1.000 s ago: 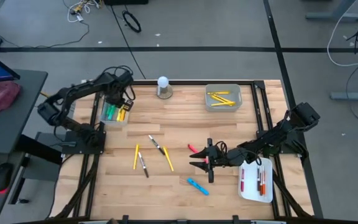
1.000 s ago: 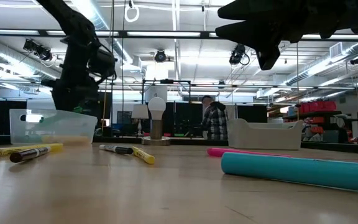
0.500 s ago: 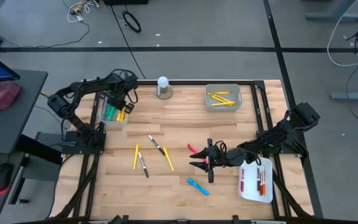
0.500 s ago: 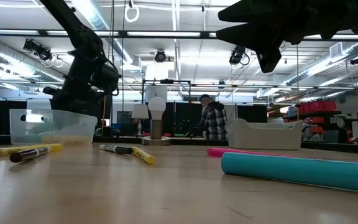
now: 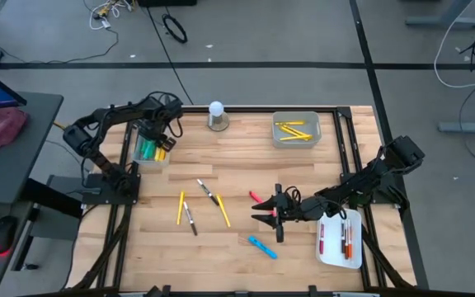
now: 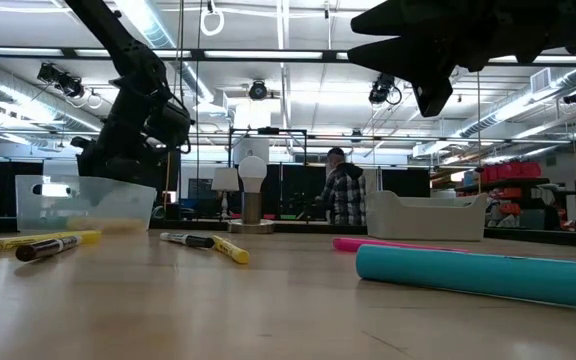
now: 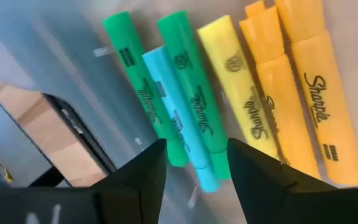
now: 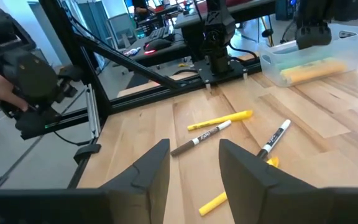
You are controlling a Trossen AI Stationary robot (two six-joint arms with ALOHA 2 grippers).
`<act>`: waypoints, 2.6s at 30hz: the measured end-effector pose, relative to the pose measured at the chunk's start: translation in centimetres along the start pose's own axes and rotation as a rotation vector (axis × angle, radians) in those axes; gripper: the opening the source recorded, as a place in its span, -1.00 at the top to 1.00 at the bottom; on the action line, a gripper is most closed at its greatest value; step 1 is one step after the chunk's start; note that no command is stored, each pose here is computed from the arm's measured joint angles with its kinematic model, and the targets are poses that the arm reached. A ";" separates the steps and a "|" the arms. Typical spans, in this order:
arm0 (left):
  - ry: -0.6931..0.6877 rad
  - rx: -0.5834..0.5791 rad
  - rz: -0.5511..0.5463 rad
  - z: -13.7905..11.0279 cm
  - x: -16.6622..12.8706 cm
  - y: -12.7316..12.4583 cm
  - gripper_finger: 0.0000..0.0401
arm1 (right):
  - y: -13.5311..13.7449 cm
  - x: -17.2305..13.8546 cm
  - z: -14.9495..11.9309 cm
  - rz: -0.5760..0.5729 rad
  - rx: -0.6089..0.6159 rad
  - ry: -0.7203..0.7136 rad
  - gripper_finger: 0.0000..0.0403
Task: Pick & Place Markers
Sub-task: Put the pink pen into the gray bin
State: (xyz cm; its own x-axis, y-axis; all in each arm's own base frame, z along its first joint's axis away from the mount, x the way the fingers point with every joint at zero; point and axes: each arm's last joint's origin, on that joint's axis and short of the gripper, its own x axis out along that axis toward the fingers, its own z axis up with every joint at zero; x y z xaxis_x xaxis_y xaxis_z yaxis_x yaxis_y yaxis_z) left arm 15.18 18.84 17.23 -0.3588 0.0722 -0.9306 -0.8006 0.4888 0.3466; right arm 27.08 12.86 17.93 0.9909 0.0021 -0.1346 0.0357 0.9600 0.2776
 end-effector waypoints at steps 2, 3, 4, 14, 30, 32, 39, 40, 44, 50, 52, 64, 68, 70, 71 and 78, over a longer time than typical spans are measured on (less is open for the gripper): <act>-0.023 0.004 0.002 -0.4 -0.9 0.3 0.12 | 0.0 0.0 0.0 0.000 -0.001 0.000 0.32; -0.039 0.004 0.000 -0.6 -1.4 0.4 0.12 | 0.0 0.0 0.0 0.000 -0.001 0.000 0.32; -0.061 0.004 -0.004 -0.9 -2.0 0.5 0.11 | 0.0 0.0 0.0 0.000 -0.001 0.000 0.32; -0.550 -0.054 -0.193 -8.2 -9.8 0.2 0.11 | -0.2 0.0 -0.4 -0.014 -0.017 0.035 0.32; -1.419 0.377 -0.875 -15.5 -5.7 -10.8 0.11 | -2.2 0.8 -0.3 -0.103 0.020 0.069 0.24; -1.475 0.399 -0.934 -16.1 -5.0 -11.5 0.11 | -2.7 0.9 -0.5 -0.132 0.017 0.102 0.16; -1.505 0.457 -0.997 -17.1 -3.7 -12.8 0.11 | -1.5 1.3 -1.2 -0.233 -0.178 0.472 -0.14; -1.499 0.466 -0.996 -17.1 -3.6 -13.0 0.11 | -1.6 1.1 -1.3 -0.263 -0.193 0.518 -0.16; -1.489 0.469 -0.989 -17.2 -3.2 -13.7 0.11 | -2.3 0.5 -2.0 -0.350 -0.152 0.565 -0.17; -1.504 0.459 -1.007 -17.0 -3.1 -14.6 0.11 | -3.9 -0.6 -4.9 -0.403 -0.137 0.600 -0.09; -1.503 0.459 -1.006 -17.0 -2.9 -14.8 0.11 | -4.5 -1.0 -5.9 -0.409 -0.139 0.592 -0.05; -1.521 0.457 -1.013 -16.9 -3.0 -14.9 0.11 | -6.4 -1.5 -10.1 -0.482 -0.142 0.543 0.33; -1.522 0.465 -1.041 -17.3 -3.2 -15.0 0.11 | -6.5 -1.5 -10.2 -0.466 -0.178 0.546 0.54; -1.524 0.475 -1.056 -17.6 -3.2 -15.1 0.11 | -6.4 -1.4 -10.2 -0.444 -0.197 0.546 0.67; -1.525 0.480 -1.060 -17.7 -3.3 -15.1 0.11 | -6.4 -1.4 -10.2 -0.433 -0.200 0.546 0.74; -1.539 0.481 -1.073 -17.8 -3.4 -15.1 0.11 | -6.2 -1.3 -9.1 -0.446 -0.149 0.483 0.91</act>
State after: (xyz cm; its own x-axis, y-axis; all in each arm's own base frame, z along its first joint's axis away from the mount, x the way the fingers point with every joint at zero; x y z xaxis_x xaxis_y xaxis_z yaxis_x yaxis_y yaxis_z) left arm 19.93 -4.26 17.30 0.9934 0.0794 -0.0822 -0.0916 0.9835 -0.1563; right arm 24.36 9.47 7.70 0.7147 -0.3120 -0.6260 0.3758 0.9261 -0.0325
